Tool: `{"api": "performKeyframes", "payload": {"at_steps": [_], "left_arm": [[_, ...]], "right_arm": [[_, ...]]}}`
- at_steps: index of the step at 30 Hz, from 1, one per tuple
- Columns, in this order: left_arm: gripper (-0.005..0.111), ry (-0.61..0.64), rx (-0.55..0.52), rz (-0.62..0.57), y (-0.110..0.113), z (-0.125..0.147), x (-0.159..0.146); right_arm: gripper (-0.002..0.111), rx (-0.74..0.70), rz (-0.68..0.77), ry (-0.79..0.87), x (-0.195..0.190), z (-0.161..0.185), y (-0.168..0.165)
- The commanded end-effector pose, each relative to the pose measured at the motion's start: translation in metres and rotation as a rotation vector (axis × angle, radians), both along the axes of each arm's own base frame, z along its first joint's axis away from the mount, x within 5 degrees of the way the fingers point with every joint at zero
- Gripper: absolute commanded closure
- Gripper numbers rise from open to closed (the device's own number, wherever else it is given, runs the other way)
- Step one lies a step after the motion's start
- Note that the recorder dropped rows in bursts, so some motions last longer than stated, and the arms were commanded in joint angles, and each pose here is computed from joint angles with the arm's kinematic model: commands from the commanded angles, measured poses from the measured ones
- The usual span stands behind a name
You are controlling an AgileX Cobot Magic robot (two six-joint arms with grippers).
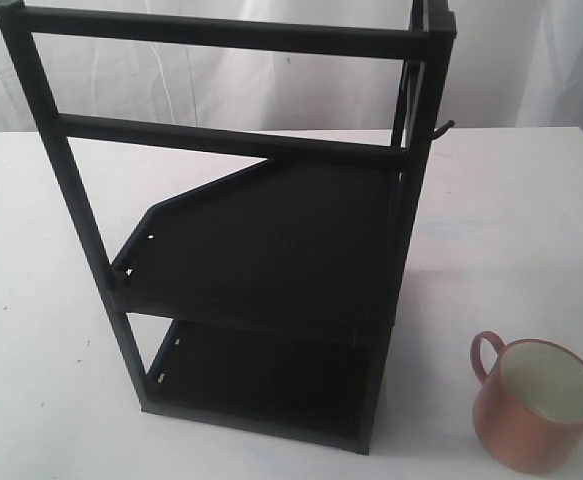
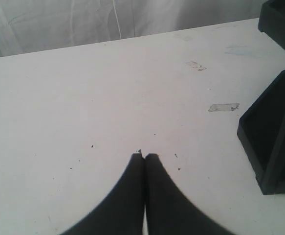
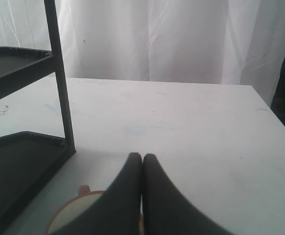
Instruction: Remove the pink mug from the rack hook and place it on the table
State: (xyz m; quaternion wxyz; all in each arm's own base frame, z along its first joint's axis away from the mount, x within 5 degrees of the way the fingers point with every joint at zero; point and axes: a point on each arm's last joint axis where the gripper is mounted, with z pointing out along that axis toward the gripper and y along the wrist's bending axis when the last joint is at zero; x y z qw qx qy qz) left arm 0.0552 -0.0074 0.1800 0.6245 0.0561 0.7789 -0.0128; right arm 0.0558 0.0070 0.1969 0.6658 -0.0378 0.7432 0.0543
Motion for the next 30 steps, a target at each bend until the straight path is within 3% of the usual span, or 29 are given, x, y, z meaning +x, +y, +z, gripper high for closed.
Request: {"api": "performKeyframes", "payload": {"at_steps": [1,30], "left_arm": [[0.107,-0.001,-0.009,0.004,0.0,-0.0012,-0.0002],[0.107,-0.001,-0.009,0.004,0.0,-0.0012,-0.0002]], "right_arm": [[0.108,-0.005,-0.007,-0.002,-0.0002,-0.0013,-0.0005],[0.108,-0.024,-0.005,0.0,-0.0002,-0.0017,-0.0005]]}}
